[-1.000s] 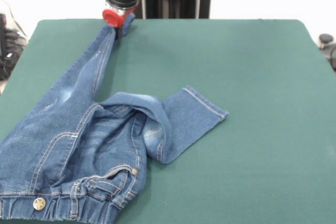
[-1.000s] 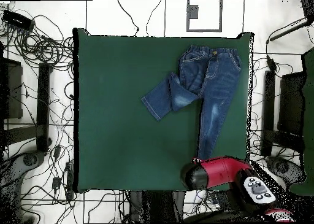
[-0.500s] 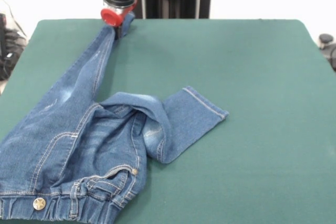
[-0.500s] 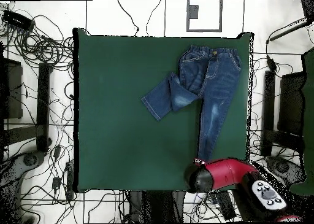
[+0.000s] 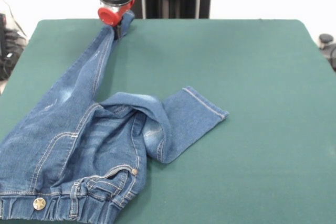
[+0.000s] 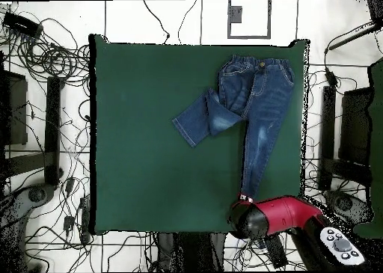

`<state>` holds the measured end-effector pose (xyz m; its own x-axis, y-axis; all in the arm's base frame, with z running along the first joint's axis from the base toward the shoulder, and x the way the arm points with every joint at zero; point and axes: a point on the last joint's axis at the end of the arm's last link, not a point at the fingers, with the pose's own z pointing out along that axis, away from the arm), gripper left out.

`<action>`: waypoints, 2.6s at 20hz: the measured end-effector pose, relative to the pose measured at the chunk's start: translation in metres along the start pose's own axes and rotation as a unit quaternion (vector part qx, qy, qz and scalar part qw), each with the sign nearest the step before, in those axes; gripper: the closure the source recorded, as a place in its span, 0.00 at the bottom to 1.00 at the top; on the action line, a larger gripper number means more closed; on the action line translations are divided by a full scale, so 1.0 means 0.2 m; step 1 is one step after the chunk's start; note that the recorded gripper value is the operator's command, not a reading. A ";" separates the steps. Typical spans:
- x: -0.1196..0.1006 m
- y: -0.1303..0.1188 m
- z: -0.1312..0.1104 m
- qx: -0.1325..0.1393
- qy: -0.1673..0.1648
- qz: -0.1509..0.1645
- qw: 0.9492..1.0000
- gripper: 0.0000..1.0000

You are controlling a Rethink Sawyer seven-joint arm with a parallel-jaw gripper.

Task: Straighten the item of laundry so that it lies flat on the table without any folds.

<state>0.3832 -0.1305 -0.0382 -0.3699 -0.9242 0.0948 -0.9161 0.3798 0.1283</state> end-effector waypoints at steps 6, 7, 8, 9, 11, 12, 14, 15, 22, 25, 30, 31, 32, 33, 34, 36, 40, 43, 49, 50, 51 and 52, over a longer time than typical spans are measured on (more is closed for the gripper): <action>0.00 0.00 0.00 0.001 0.000 -0.007 1.000 0.00; 0.00 0.00 0.00 0.002 0.000 -0.008 1.000 0.00; 0.00 0.00 0.00 0.002 0.000 -0.009 1.000 0.00; 0.00 0.00 0.00 0.002 0.000 -0.011 1.000 0.00; 0.00 0.00 0.00 0.004 0.001 -0.016 1.000 1.00; 0.00 0.00 0.00 0.004 0.001 -0.016 1.000 1.00; 0.00 0.01 0.00 0.005 0.001 -0.018 1.000 1.00; 0.00 0.01 0.00 0.005 0.001 -0.018 1.000 1.00; 0.01 0.01 0.00 0.007 -0.008 -0.019 1.000 1.00; 0.02 0.01 0.00 0.009 -0.018 -0.018 1.000 1.00; 0.03 0.01 0.00 0.011 -0.029 -0.013 0.999 1.00; 0.03 0.01 0.00 0.012 -0.030 -0.013 0.999 1.00; 0.04 0.01 0.00 0.012 -0.030 -0.012 0.999 1.00; 0.04 0.01 0.00 0.012 -0.032 -0.011 0.999 1.00; 0.04 0.02 0.00 0.013 -0.033 -0.009 0.999 1.00; 0.04 0.02 0.00 0.014 -0.036 -0.008 0.999 1.00; 0.05 0.02 0.00 0.018 -0.043 -0.004 0.999 1.00; 0.06 0.02 0.00 0.020 -0.048 0.000 0.999 1.00; 0.07 0.03 0.01 0.024 -0.062 0.008 0.998 1.00; 0.08 0.03 0.01 0.025 -0.063 0.009 0.998 1.00; 0.08 0.03 0.01 0.025 -0.063 0.009 0.998 1.00; 0.07 0.03 0.01 0.026 -0.063 0.008 0.998 1.00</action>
<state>0.3717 -0.1419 -0.0371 -0.3988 -0.9165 -0.0297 -0.9152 0.3958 0.0765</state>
